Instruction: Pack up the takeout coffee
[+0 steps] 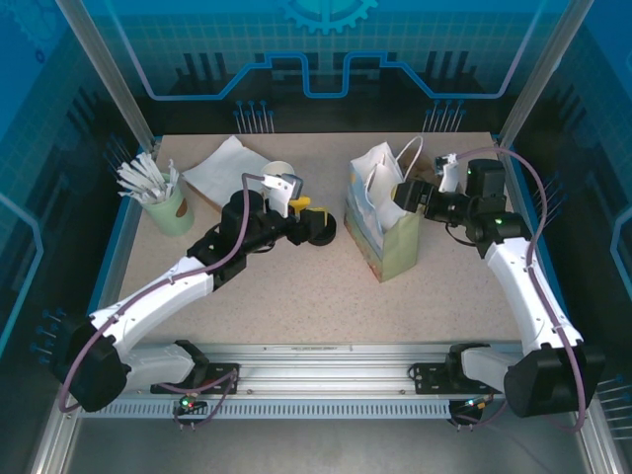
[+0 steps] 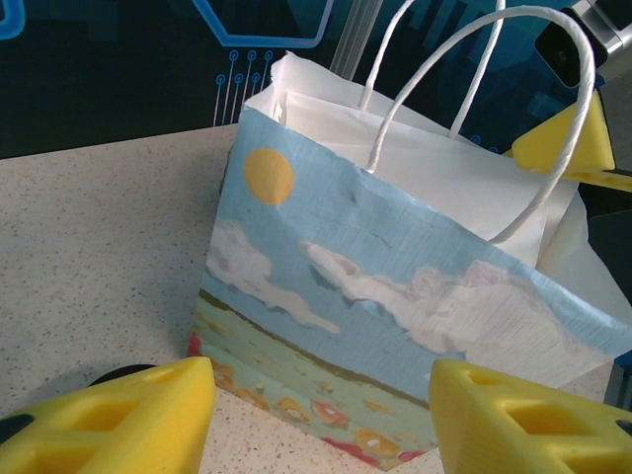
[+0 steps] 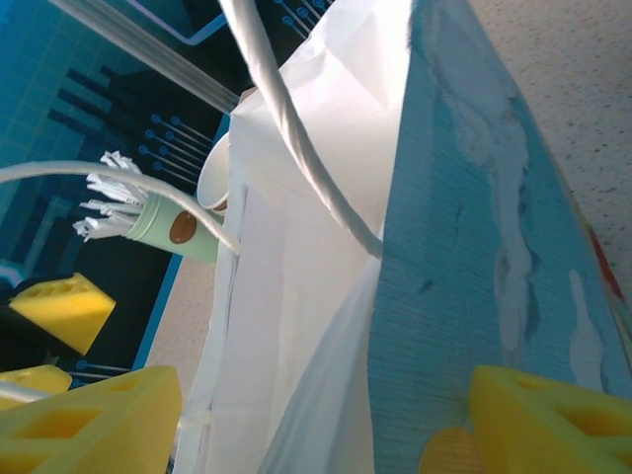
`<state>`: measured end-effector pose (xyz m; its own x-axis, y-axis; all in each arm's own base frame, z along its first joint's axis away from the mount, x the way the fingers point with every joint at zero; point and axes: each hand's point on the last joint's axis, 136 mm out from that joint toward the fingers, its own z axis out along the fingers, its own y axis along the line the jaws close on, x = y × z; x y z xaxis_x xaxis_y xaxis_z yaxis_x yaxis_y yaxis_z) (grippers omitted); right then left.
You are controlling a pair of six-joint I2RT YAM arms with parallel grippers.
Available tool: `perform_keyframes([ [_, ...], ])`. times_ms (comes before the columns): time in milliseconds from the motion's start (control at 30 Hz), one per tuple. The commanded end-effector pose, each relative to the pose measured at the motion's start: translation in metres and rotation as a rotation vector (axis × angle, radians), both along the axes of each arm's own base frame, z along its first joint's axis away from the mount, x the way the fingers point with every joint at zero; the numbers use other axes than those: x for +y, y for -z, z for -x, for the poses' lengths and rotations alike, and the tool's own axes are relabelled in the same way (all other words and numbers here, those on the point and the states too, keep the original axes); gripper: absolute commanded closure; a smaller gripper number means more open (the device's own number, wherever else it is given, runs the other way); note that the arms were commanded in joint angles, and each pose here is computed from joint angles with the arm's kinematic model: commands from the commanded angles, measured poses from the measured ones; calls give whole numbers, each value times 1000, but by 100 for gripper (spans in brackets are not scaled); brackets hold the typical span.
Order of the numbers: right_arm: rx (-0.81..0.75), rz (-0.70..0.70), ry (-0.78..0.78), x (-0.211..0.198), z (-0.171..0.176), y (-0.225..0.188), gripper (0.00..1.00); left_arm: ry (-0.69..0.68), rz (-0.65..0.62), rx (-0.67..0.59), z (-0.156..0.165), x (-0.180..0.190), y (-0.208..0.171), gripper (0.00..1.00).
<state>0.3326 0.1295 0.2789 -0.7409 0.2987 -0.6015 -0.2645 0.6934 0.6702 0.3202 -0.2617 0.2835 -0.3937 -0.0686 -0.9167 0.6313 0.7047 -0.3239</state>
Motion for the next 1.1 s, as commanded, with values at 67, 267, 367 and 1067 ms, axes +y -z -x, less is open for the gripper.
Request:
perform_keyframes([
  [67,-5,-4,-8,7,0,-1,23,27,19,19,1,-6,-7,39],
  [267,-26,81,46,-16,0,-8,22,10,-5,14,1,-2,-5,39],
  [367,-45,126,101,-40,1,-17,21,-23,-27,0,-1,5,-3,37],
  [1067,-103,885,736,-206,-34,84,0,-979,-196,35,-50,263,91,4],
])
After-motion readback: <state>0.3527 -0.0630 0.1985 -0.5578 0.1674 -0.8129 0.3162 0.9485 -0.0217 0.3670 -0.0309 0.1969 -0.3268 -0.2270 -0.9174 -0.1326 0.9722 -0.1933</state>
